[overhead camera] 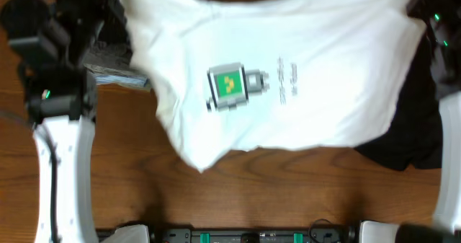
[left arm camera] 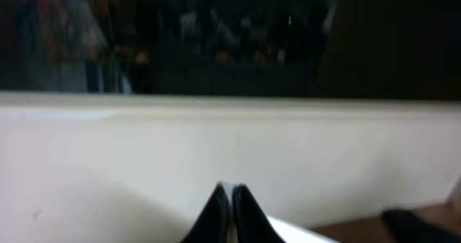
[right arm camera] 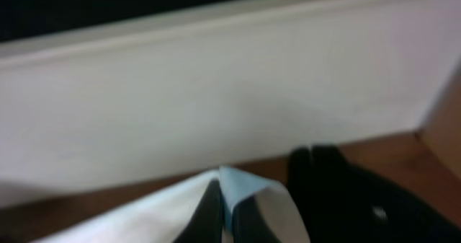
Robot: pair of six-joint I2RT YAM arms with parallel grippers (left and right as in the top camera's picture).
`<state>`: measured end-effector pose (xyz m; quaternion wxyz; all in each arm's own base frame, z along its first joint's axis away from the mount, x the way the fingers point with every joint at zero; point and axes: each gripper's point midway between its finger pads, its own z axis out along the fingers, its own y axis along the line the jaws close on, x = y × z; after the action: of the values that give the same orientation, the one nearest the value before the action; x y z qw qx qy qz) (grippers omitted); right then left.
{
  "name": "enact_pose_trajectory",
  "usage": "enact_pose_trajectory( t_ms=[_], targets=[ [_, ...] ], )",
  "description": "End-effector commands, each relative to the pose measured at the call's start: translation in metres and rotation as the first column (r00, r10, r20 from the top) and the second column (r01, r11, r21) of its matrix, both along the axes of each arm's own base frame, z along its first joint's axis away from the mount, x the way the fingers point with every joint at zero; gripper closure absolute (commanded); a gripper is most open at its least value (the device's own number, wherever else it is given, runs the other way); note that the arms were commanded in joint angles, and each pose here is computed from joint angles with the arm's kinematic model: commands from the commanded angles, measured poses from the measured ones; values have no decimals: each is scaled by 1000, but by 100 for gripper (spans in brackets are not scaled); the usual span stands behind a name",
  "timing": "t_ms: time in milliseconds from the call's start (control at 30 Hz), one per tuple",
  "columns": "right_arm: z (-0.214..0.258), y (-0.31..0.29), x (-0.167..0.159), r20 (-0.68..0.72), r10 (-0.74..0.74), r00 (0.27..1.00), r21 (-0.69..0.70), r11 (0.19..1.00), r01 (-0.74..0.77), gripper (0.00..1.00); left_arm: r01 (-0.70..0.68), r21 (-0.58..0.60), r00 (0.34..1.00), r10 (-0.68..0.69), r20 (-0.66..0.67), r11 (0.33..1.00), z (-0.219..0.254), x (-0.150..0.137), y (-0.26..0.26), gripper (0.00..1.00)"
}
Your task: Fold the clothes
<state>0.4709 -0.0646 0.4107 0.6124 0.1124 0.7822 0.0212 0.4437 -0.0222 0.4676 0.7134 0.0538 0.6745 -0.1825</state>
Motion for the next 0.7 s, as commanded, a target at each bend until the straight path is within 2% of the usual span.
enact_pose_trajectory(
  t_ms=[0, 167, 367, 500, 667],
  targets=[
    [15, -4, 21, 97, 37, 995, -21, 999, -35, 99, 48, -173, 996, -34, 78, 984, 26, 10, 1, 94],
    [47, -1, 25, 224, 57, 973, -47, 998, -48, 99, 82, -197, 985, -50, 163, 977, 54, 7, -1, 94],
    [38, -6, 24, 184, 48, 982, -39, 998, -41, 99, 186, -164, 977, -164, 136, 969, 52, 0, -20, 94],
    [2, -7, 21, 43, 41, 998, -11, 999, -40, 99, 162, -173, 986, -164, 4, 972, 20, 7, -20, 94],
    [-53, -8, 5, -183, 37, 983, 34, 999, -31, 99, 123, -114, 951, -150, -271, 986, -53, 7, -19, 94]
  ],
)
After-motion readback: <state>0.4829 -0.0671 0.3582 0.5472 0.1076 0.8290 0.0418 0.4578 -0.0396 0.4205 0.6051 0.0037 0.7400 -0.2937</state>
